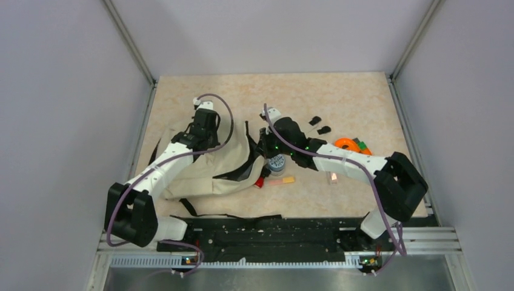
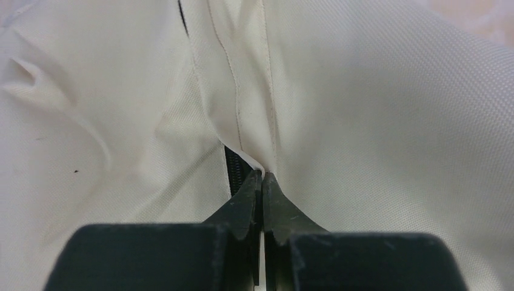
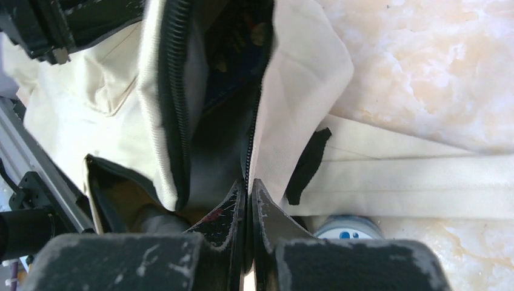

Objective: Pack the student bag
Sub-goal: Adjust the student bag at the corner of the board.

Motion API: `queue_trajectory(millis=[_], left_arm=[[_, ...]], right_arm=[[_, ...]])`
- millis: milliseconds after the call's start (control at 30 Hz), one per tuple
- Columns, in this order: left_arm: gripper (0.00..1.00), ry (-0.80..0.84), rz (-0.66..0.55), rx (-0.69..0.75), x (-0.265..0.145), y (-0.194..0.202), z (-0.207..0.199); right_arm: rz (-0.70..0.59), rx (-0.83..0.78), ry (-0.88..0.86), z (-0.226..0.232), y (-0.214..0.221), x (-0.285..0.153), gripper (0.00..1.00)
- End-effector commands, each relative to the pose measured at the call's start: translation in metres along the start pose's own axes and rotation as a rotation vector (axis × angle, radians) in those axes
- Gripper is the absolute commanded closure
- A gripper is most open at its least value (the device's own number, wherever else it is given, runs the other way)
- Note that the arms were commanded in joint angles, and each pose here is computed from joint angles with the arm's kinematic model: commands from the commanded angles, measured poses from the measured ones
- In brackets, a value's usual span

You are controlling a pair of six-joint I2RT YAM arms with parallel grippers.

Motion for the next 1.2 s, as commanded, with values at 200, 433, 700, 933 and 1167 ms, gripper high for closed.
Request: queue_trajectory(millis=[200,433,700,933,1167], left_arm=[[0.79,0.124,-0.233,0.041,-0.029,-0.080,-0.027],[0.32,0.278,-0.280,-0.008,-0.086,-0.077,-0.033],[0.20,0.441,-0.215,0.138,-0.117,-0.029,-0.087],[0.13,0.485,-0.187,0.100,-0.111,-0.024,-0.110],[0.06,0.495,-0.148,0.101,-0.098,-0.017,-0.128]], right_arm=[[-0.065,-0.052,-0.116,0.060,-0.013,-0.017,1.00],[-0.047,-0.047,-0.257,0.106,-0.006,-0.003,1.00],[-0.097,-0.145,-0.141,0.084,-0.017,-0.029,0.43],[-0.227,-0.198,0.008,0.045,-0.041,-0.090,0.24],[-0.240,-0.118,0.149,-0.017,-0.040,-0.116,0.19]])
Point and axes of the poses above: each gripper's point midway between its finger pads, its own x axis out along the fingers, its own z axis along the line the jaws close on, y = z × x, the point moved 3 cm from there along -x, back along the fingers, and after that the axes turned 6 degrees about -x, right-handed, at the moved point
